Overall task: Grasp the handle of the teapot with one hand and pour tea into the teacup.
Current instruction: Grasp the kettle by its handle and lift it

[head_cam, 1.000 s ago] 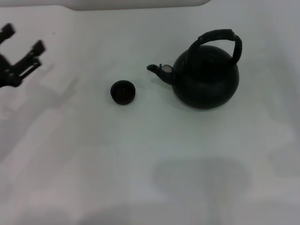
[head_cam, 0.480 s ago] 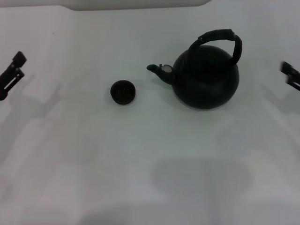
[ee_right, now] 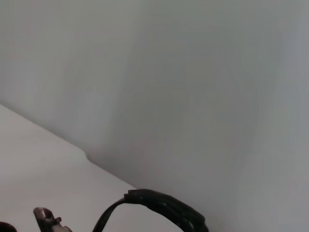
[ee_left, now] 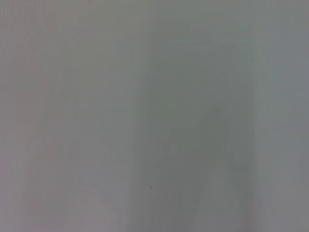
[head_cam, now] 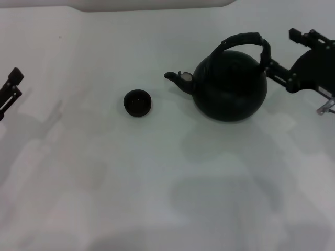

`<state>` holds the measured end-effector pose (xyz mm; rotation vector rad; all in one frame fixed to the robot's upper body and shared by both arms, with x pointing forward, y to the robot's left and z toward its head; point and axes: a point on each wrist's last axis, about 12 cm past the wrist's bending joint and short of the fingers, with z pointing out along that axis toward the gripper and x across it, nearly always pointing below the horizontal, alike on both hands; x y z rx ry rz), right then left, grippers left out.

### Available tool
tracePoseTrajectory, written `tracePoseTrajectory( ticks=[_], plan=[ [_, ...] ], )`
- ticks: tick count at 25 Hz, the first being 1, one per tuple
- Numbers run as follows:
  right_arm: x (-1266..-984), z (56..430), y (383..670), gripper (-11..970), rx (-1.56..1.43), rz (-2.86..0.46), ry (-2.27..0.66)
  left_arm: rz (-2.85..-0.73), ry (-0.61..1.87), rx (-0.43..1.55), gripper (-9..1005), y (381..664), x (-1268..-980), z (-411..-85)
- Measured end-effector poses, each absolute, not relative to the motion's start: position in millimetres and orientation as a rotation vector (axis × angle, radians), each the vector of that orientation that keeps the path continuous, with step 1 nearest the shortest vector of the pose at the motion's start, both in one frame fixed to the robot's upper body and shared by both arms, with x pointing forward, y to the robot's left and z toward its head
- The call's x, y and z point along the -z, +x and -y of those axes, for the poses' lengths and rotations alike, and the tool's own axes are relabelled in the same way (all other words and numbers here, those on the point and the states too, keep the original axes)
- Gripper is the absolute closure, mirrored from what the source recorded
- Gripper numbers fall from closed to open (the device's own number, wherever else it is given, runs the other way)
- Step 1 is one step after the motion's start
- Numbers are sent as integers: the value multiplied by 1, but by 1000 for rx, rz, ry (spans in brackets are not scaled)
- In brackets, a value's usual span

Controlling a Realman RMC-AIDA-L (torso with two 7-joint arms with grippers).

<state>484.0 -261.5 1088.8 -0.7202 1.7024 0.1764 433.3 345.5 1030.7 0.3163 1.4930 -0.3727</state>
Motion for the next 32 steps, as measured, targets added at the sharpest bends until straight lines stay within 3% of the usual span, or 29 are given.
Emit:
tracePoseTrajectory(
  ticks=[14, 28, 32],
  plan=[
    [-1071, 248, 493, 232, -181, -1758, -757, -1486, 320, 358, 178, 434, -1031, -345],
    [-1071, 246, 511, 234, -181, -1760, -735, -1483, 322, 359, 179, 435, -1031, -345],
    [-1070, 247, 511, 273, -172, -1764, -733, -1481, 326, 360, 179, 438, -1032, -344]
  ],
)
